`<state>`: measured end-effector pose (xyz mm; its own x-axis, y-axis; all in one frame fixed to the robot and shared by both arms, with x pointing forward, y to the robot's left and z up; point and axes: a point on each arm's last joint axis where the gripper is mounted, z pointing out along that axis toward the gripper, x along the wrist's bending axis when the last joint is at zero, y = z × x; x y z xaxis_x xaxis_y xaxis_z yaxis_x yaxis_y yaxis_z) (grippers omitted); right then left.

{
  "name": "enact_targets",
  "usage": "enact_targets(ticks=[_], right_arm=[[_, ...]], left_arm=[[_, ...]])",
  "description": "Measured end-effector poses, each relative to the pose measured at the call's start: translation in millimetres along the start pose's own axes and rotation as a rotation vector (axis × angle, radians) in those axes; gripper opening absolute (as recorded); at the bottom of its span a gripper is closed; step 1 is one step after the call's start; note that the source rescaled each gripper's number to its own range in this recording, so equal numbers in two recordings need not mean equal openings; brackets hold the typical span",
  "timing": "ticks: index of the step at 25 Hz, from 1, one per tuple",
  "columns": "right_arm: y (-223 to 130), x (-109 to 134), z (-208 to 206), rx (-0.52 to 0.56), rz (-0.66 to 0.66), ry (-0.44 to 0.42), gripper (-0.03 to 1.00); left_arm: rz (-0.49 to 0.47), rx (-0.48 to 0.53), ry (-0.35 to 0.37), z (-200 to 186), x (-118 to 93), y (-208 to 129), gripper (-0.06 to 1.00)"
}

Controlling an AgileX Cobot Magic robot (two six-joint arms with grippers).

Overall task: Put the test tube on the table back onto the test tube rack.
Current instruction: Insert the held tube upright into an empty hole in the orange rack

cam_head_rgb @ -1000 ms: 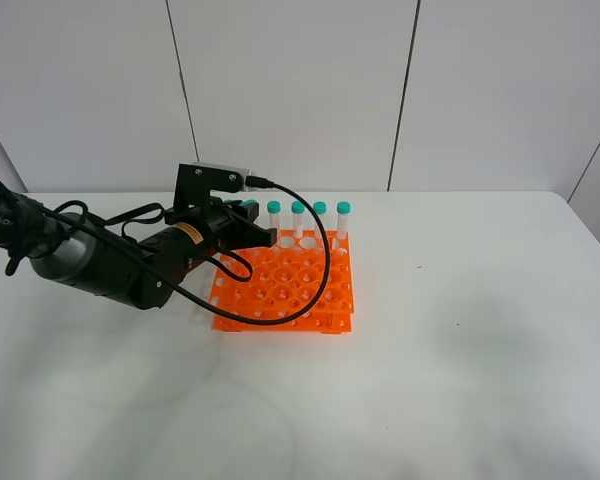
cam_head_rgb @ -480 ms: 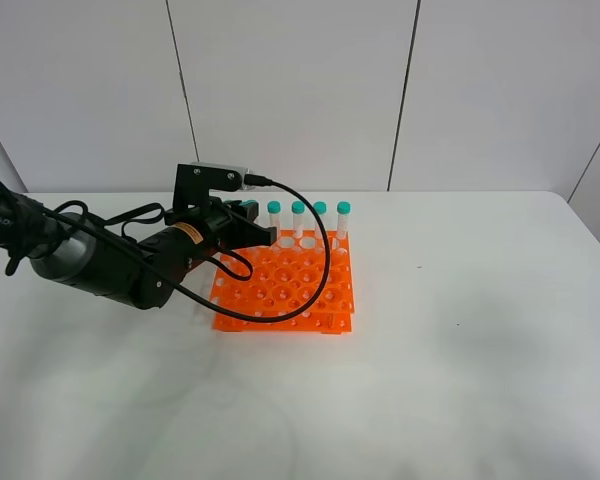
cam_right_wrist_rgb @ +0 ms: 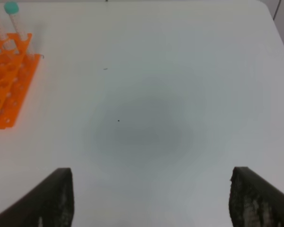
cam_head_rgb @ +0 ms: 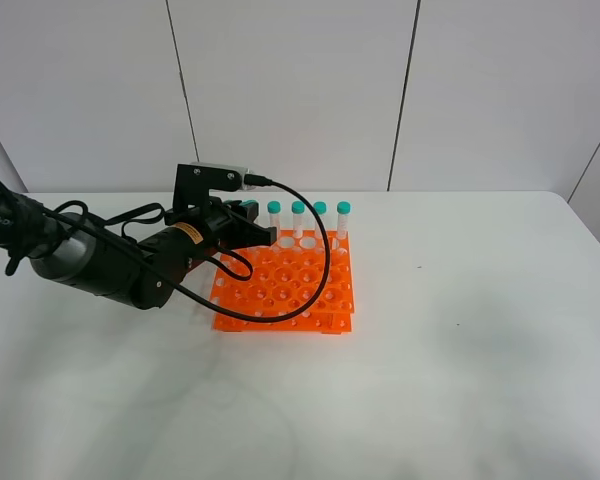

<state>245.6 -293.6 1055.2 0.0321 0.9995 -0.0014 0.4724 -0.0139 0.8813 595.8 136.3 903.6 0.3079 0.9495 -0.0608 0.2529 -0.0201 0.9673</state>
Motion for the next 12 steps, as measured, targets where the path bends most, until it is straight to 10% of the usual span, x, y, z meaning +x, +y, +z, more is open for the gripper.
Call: enact_targets(ticks=[7,12], right_arm=[[0.0,0.0,0.0,0.0,0.0,0.0,0.87],[0.0,0.0,0.0,0.0,0.0,0.0,0.87]], left_arm=[[0.0,0.0,0.0,0.0,0.0,0.0,0.11],[0.0,0.0,0.0,0.0,0.0,0.0,0.46]])
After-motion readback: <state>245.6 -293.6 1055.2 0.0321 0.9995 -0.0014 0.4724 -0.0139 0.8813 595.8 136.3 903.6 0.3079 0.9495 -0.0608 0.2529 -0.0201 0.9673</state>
